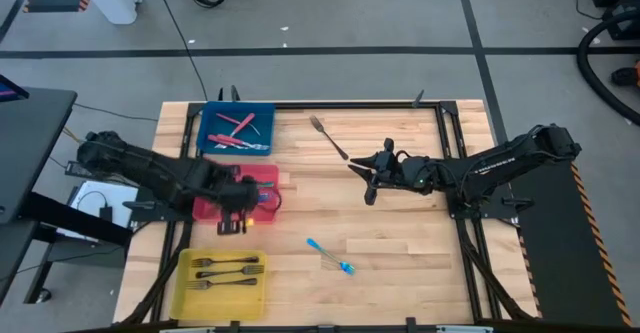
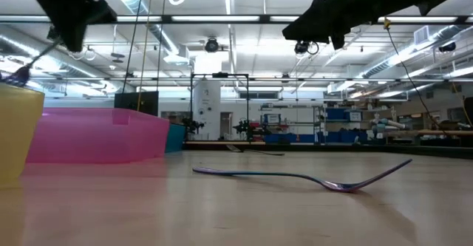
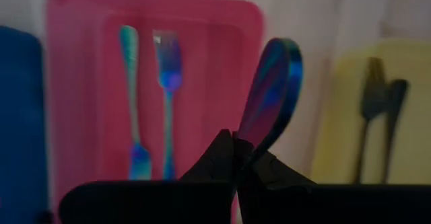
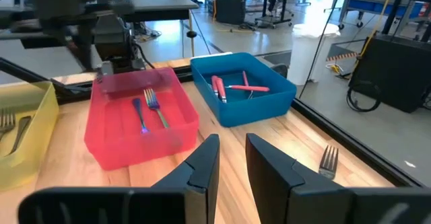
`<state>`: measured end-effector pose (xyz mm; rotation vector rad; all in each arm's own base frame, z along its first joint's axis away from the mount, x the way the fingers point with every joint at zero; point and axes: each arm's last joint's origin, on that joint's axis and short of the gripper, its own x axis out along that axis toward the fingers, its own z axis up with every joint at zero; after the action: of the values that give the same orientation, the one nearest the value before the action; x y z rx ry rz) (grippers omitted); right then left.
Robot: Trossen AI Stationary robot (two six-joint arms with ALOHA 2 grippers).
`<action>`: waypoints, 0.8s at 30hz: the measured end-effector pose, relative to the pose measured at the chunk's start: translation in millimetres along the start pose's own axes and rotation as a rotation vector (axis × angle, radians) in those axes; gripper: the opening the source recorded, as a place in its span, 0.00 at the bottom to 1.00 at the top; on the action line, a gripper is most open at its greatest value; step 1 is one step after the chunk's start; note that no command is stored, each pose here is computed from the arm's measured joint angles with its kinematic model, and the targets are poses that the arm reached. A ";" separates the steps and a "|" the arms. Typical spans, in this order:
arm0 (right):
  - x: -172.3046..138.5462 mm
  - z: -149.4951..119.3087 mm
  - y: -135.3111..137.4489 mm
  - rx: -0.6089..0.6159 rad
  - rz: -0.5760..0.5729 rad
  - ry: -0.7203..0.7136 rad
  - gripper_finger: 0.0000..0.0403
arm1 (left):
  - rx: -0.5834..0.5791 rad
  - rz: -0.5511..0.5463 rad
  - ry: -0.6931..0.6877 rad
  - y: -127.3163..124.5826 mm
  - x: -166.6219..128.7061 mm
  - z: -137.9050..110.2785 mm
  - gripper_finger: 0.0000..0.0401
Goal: Sort silverware by color (type)
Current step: Put the right light blue fork into the red bin, then put the black fork into the yellow bin
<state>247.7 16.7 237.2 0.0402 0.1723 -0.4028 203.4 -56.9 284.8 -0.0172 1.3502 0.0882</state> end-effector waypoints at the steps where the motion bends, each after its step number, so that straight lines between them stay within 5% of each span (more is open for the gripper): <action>1: 0.0 -0.4 0.0 -0.002 0.000 0.004 0.20 | -0.004 0.008 0.000 6.5 0.8 2.3 0.01; 11: -0.1 -4.3 -0.5 0.006 -0.005 0.040 0.20 | -0.065 0.068 0.081 57.0 20.7 2.7 0.02; 24: 4.0 -1.6 -8.7 -0.066 -0.039 0.023 0.20 | -0.056 0.080 0.200 69.2 54.4 -16.9 0.18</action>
<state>247.7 7.3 234.9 -0.0240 0.2093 -0.4355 193.6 14.0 230.8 -0.0191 1.5484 0.1961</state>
